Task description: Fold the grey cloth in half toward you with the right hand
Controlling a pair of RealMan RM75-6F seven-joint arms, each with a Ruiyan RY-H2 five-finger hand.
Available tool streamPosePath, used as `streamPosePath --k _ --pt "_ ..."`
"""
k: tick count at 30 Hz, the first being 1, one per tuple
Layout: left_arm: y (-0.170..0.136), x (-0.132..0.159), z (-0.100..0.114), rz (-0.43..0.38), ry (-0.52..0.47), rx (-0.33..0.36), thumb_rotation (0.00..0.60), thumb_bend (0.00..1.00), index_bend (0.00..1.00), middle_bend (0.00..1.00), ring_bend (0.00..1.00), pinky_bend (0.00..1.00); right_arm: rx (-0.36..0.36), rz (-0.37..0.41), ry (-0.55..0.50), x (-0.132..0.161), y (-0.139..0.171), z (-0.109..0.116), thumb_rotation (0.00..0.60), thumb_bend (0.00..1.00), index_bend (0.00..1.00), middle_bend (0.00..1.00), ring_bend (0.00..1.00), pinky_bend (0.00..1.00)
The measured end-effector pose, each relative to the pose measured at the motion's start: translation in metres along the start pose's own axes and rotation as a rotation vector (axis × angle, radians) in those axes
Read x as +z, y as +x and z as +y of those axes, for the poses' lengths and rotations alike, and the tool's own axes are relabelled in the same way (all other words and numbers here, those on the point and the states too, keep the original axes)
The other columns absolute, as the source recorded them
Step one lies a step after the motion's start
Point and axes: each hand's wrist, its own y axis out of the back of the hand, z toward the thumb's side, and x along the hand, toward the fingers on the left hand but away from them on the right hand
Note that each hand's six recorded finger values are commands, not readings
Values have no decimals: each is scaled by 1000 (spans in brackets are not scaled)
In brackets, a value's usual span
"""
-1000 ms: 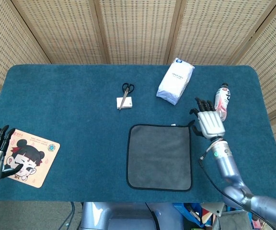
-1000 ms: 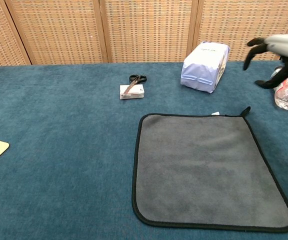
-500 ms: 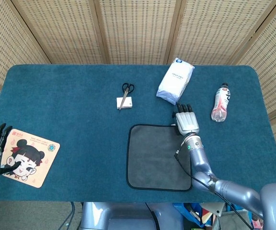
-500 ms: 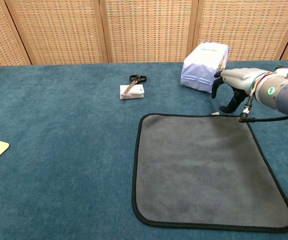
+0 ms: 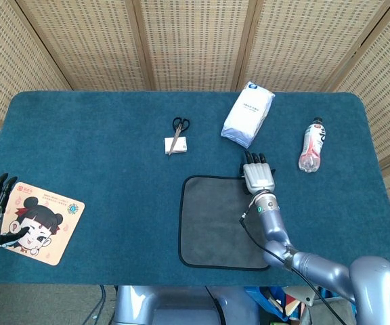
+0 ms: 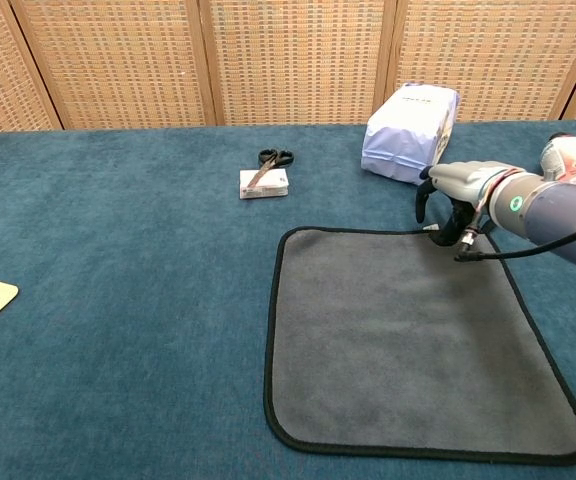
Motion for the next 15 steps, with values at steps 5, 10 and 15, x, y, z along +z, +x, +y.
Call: streamPosePath --k 5,10,15 --pt "0 -1 1 4 -2 2 600 147 0 0 0 0 -1 0 1 2 -1 -2 600 508 404 0 0 0" --pt "1 -1 0 5 -3 -1 600 147 0 0 0 0 0 1 6 3 -3 -5 600 507 404 0 0 0" --pt "1 -1 1 6 -5 0 600 146 0 0 0 0 3 -2 15 4 -4 -7 600 508 404 0 0 0"
